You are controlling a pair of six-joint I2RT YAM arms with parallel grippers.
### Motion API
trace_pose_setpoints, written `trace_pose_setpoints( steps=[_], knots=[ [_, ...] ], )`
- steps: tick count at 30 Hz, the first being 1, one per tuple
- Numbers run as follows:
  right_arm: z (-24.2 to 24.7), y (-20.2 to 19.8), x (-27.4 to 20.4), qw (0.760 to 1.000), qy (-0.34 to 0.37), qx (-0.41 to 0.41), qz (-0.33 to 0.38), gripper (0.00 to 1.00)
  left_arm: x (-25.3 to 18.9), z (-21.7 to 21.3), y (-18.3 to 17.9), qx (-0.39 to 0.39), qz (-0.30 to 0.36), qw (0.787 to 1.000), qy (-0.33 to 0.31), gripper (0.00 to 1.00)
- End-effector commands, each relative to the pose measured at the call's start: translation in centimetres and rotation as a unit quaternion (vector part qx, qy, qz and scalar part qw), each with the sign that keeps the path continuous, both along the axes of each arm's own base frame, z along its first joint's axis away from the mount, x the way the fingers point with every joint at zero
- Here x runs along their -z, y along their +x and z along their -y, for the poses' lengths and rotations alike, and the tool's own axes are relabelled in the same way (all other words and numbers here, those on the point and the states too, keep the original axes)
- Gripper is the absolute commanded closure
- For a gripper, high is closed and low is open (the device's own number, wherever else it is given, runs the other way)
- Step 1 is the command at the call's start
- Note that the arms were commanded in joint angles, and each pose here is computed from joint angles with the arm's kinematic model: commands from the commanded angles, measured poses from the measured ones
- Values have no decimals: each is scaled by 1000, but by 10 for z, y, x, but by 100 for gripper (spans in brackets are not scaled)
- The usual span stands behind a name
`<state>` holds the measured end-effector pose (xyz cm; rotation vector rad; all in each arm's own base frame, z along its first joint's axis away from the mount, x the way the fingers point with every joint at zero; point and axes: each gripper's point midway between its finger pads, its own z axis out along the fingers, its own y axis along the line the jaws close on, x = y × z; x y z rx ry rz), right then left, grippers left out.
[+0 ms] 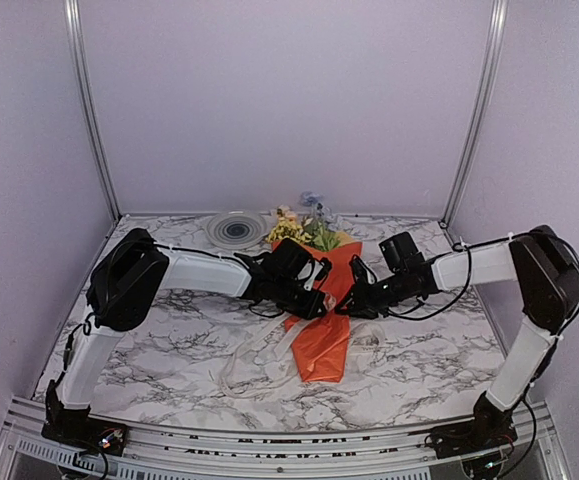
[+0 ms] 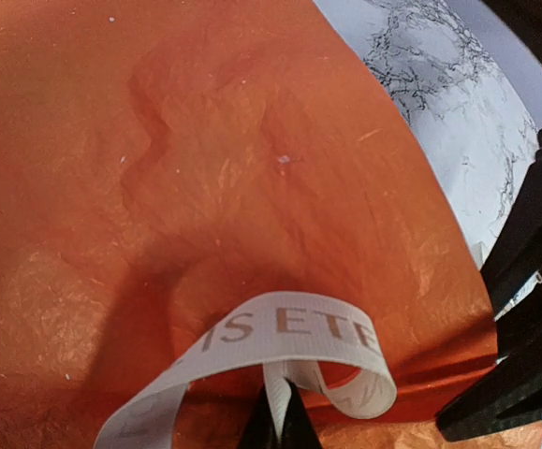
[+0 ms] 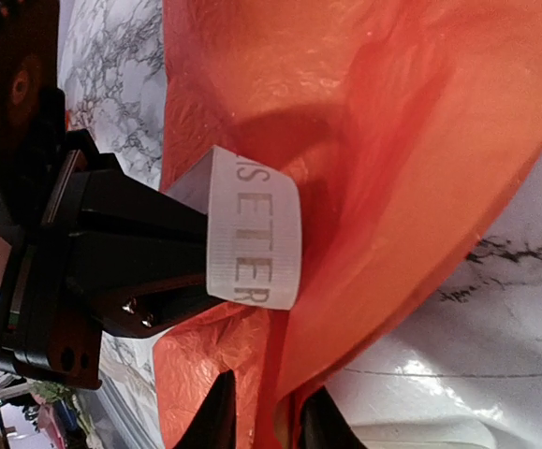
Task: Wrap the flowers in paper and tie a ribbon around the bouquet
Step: Place the folded bouquet on the ribbon, then pick up the right side of the ribbon from the center of the board.
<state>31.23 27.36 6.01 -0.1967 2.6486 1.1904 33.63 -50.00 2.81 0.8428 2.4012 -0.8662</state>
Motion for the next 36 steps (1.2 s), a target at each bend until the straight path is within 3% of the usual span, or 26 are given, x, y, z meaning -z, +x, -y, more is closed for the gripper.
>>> trace_pose_setpoints(
  steps=[1,7,12,17,23,31,36],
  knots=[
    [14,5,-24,997,-63,0,52,75,36,-11,-15,4,-42,998,49,100],
    [53,5,-40,986,-140,44,72,65,43,-10,-15,8,-52,997,56,100],
    [99,-13,-7,966,-248,68,31,53,42,-12,-14,8,-47,997,59,100],
    [98,-27,6,965,-256,50,19,39,36,-12,-14,12,-40,998,57,100],
    [89,-44,30,966,-256,22,-17,39,29,-10,-12,14,-32,998,53,100],
    [116,-46,50,941,-335,40,-24,58,28,-10,-12,17,-30,998,52,100],
    [124,-36,45,931,-362,47,-6,100,25,-10,-11,20,-24,998,52,100]
  ],
)
